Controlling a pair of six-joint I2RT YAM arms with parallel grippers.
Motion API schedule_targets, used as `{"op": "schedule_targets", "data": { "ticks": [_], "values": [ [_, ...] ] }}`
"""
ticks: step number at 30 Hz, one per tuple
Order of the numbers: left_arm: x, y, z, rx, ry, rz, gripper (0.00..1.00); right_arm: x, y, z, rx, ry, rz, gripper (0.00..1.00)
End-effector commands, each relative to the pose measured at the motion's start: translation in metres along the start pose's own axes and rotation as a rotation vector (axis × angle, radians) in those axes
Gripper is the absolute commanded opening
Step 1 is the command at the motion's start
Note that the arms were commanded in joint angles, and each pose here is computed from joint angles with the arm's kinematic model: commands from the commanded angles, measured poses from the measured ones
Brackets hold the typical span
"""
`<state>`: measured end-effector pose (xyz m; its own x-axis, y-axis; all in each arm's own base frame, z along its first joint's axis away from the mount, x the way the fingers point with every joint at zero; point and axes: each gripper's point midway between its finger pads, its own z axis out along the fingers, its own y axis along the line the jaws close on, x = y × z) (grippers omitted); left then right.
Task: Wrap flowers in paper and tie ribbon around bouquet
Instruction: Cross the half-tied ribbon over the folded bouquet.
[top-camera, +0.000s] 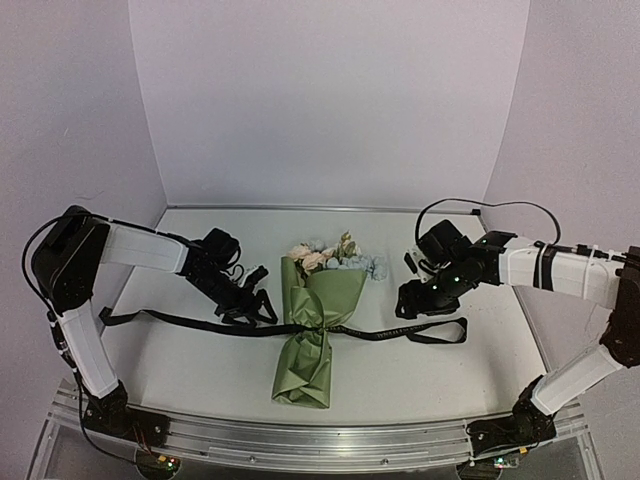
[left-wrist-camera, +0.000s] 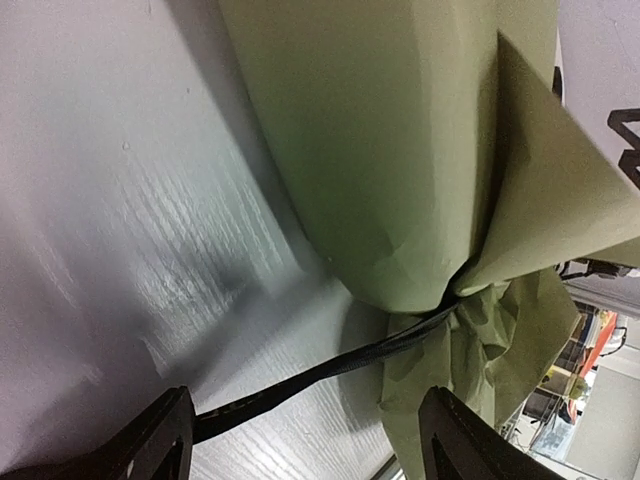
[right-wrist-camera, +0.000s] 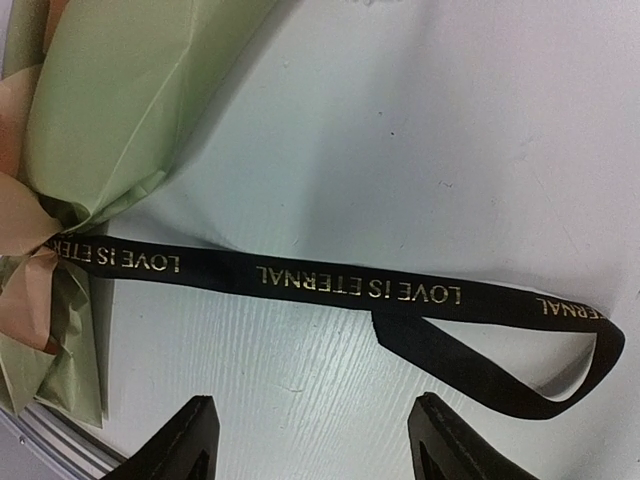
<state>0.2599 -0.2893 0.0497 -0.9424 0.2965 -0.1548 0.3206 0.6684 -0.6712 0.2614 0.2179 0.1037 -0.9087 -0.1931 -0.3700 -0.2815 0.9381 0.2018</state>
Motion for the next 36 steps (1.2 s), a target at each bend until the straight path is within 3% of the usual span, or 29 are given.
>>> {"op": "schedule_targets", "data": {
  "ticks": [1, 13, 16, 23, 36],
  "values": [
    [0.010, -0.024, -0.009, 0.072, -0.010, 0.076, 0.79, -0.004, 0.005, 0.000, -0.013, -0.019, -0.011, 0.67],
    [0.041, -0.043, 0.009, 0.058, 0.053, 0.135, 0.70, 0.001, 0.006, 0.002, -0.010, -0.020, -0.011, 0.67],
    [0.046, -0.032, 0.012, -0.019, 0.047, 0.131, 0.69, 0.002, 0.005, 0.001, -0.007, -0.021, -0.013, 0.67],
    [0.037, -0.004, -0.001, -0.213, -0.038, 0.109, 0.55, 0.005, 0.004, 0.002, -0.006, -0.026, -0.015, 0.67],
    [0.071, 0.022, -0.007, -0.362, 0.059, 0.053, 0.51, 0.011, -0.001, 0.001, 0.008, -0.032, -0.023, 0.66]
  ]
}}
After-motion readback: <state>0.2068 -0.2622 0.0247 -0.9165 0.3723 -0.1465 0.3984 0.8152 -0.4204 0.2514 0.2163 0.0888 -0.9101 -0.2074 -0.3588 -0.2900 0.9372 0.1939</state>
